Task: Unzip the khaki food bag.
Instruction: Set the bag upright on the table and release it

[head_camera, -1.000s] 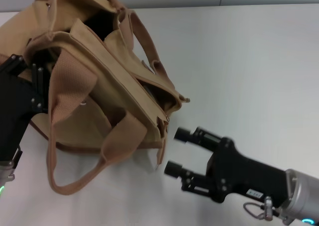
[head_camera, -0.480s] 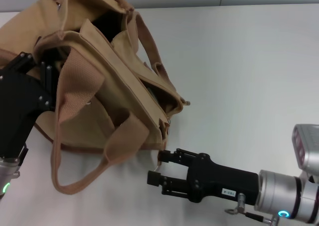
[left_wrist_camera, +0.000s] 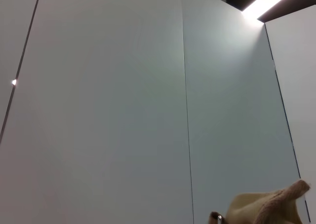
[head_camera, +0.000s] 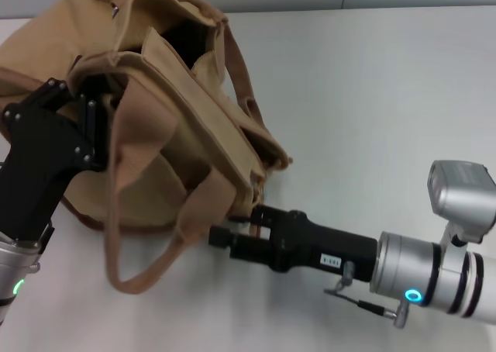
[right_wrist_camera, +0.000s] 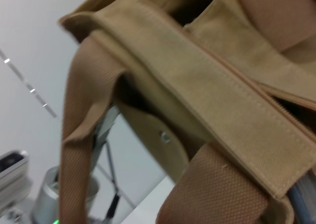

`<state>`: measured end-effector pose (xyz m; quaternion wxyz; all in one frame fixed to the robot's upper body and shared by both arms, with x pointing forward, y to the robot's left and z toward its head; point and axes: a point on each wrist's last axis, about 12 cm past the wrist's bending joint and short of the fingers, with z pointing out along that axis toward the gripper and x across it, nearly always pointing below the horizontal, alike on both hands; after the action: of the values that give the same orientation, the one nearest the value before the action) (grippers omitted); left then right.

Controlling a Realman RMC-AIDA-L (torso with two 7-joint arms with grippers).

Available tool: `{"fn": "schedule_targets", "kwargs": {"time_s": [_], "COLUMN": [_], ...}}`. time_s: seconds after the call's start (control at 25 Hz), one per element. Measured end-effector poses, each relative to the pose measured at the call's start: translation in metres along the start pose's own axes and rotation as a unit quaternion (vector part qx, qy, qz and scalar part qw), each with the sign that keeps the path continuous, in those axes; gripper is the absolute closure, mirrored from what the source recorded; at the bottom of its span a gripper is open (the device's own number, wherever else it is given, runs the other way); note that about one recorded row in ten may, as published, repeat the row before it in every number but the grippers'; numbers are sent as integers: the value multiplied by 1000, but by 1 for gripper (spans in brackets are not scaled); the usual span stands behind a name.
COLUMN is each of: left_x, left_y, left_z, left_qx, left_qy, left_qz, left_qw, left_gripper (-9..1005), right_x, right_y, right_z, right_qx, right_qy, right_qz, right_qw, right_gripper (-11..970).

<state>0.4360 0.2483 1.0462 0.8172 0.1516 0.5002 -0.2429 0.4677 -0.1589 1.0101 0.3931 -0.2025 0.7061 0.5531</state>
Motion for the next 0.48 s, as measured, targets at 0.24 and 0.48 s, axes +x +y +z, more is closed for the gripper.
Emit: {"fn": "schedule_targets", "kwargs": {"time_s": [0.24,0.48], "left_x": [0,0], "left_y": [0,-1], "left_z": [0,-1], "left_qx": [1,4], "left_qy": [1,3], "left_qz": [-1,-2], "left_qw": [1000,1000], "left_gripper": [902,900], "right_x": [-1,0], "right_y": [-7,-10], "right_z": [6,13], "right_qx": [44,63], "right_qy": [-17,-5], "right_qz": [21,25], "right_qw": [999,998], "right_gripper": [299,437]}}
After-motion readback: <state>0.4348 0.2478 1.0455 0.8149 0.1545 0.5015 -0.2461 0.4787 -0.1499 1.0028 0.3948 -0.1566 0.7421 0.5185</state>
